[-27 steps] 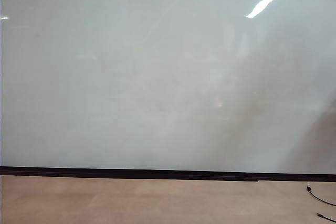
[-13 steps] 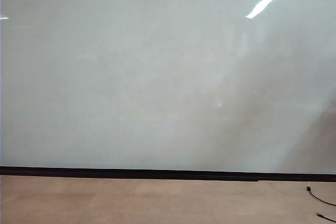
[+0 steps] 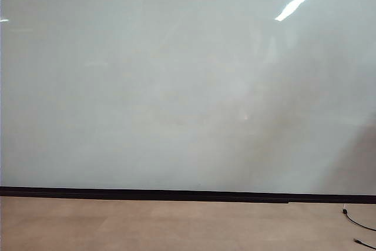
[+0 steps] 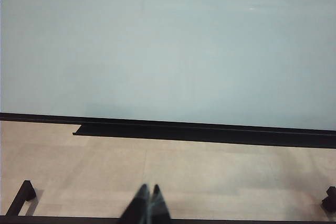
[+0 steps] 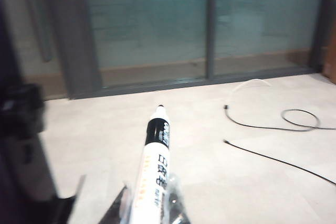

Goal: Pick up the pen on the shelf to the right of the whiteboard and write the letter Z.

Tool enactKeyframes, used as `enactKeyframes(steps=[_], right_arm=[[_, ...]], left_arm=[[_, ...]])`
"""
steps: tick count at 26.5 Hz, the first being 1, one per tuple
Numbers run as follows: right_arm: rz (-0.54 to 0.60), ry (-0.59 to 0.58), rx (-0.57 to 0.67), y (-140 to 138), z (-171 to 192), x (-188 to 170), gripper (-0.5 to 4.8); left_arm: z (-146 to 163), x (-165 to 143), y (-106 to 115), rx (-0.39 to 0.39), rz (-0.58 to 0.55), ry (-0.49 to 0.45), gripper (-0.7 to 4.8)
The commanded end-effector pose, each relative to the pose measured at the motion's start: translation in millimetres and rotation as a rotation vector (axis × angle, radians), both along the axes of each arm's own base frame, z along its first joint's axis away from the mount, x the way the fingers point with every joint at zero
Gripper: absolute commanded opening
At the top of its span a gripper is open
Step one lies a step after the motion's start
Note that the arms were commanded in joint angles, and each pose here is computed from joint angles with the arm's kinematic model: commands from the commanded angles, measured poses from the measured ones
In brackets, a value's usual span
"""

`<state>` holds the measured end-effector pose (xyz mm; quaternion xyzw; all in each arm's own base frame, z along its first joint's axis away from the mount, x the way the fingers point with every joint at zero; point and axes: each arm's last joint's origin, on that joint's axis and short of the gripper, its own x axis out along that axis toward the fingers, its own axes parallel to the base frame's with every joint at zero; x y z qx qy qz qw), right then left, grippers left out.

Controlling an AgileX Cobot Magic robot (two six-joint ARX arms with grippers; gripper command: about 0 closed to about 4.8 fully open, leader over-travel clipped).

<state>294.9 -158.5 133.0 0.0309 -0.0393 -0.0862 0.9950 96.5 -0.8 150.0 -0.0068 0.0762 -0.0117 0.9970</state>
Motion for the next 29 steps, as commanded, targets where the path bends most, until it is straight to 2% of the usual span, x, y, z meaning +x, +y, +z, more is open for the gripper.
enactKeyframes(steps=[1, 2, 5, 13, 17, 22, 29], right_arm=[[-0.058, -0.029, 0.019, 3.0, 6.4, -6.2, -0.04], [-0.071, -0.031, 0.02, 7.0, 8.3, -8.4, -0.04], [-0.229, -0.025, 0.044, 31.6, 12.9, -30.7, -0.05], [-0.328, 0.001, 0.056, 79.3, 13.0, -65.5, -0.05], [-0.351, 0.022, 0.031, 127.0, 11.1, -91.4, -0.05], [-0.257, 0.03, 0.016, 161.8, 10.6, -103.6, -0.05], [-0.038, 0.025, 0.007, 211.1, 12.9, -112.5, -0.05]], left_arm=[[1.1, 0.0, -0.1, 0.004, -0.004, -0.007, -0.04], [1.1, 0.0, -0.1, 0.004, -0.004, -0.007, -0.04], [1.1, 0.0, -0.1, 0.004, -0.004, -0.007, -0.05], [1.1, 0.0, -0.1, 0.004, -0.004, -0.007, -0.04], [1.1, 0.0, -0.1, 0.004, -0.004, -0.007, -0.04], [1.2, 0.0, -0.1, 0.003, -0.006, -0.007, -0.04], [1.2, 0.0, 0.0, 0.004, -0.001, -0.007, -0.04]])
